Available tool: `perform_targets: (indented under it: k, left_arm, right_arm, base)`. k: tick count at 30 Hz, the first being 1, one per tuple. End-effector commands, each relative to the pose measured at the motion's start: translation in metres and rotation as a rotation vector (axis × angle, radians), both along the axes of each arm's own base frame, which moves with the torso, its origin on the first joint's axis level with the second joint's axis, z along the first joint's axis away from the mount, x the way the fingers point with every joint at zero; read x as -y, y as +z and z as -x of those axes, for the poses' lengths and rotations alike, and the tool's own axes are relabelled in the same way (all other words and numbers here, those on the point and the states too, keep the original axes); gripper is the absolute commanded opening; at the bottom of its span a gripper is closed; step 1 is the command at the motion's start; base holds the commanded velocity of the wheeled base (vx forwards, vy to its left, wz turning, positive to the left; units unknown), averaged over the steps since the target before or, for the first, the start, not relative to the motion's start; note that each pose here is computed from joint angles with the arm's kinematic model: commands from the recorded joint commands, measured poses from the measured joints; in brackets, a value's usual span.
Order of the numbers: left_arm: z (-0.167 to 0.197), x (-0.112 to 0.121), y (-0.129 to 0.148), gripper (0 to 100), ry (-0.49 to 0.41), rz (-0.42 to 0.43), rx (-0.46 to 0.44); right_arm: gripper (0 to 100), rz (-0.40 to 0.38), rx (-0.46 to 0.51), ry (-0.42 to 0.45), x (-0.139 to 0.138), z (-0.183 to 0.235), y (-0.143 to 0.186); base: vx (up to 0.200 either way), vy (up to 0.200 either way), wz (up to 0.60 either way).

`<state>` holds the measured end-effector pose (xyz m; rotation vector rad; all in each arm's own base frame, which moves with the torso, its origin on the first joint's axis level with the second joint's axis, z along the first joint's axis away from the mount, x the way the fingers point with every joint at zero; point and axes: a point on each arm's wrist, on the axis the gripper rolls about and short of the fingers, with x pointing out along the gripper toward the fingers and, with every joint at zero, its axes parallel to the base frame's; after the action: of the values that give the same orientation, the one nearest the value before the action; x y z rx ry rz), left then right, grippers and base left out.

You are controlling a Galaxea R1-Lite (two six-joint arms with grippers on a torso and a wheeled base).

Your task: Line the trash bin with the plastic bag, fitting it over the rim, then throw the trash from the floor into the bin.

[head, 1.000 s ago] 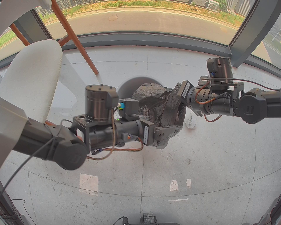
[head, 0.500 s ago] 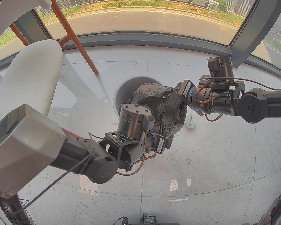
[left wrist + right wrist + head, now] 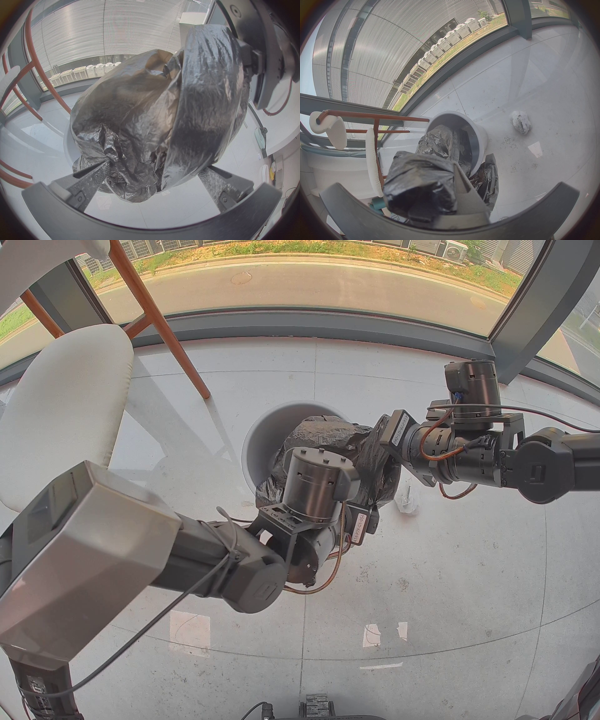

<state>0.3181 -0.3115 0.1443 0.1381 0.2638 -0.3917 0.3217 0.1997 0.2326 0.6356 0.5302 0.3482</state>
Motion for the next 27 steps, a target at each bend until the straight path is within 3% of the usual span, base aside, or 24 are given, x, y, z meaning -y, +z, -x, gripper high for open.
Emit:
perform_targets:
  k: [1, 13, 27]
  left_arm:
    - [-0.004, 0.005, -0.007, 100, 0.005, -0.013, -0.008]
    - [-0.021, -0.038, 0.018, 100, 0.083, -0.078, 0.058]
    - [-0.021, -0.058, 0.046, 100, 0.105, -0.059, 0.103]
  right_arm:
    - [0, -0.001, 0.003, 0.0, 0.001, 0.001, 0.001]
    - [0, 0.003, -0.005, -0.008, 0.004, 0.0, -0.001]
    - [0, 0.005, -0.006, -0.009, 0.004, 0.0, -0.001]
  base:
    - [0.0, 0.0, 0.0]
    - [0.0, 0.0, 0.0]
    - [0.0, 0.0, 0.0]
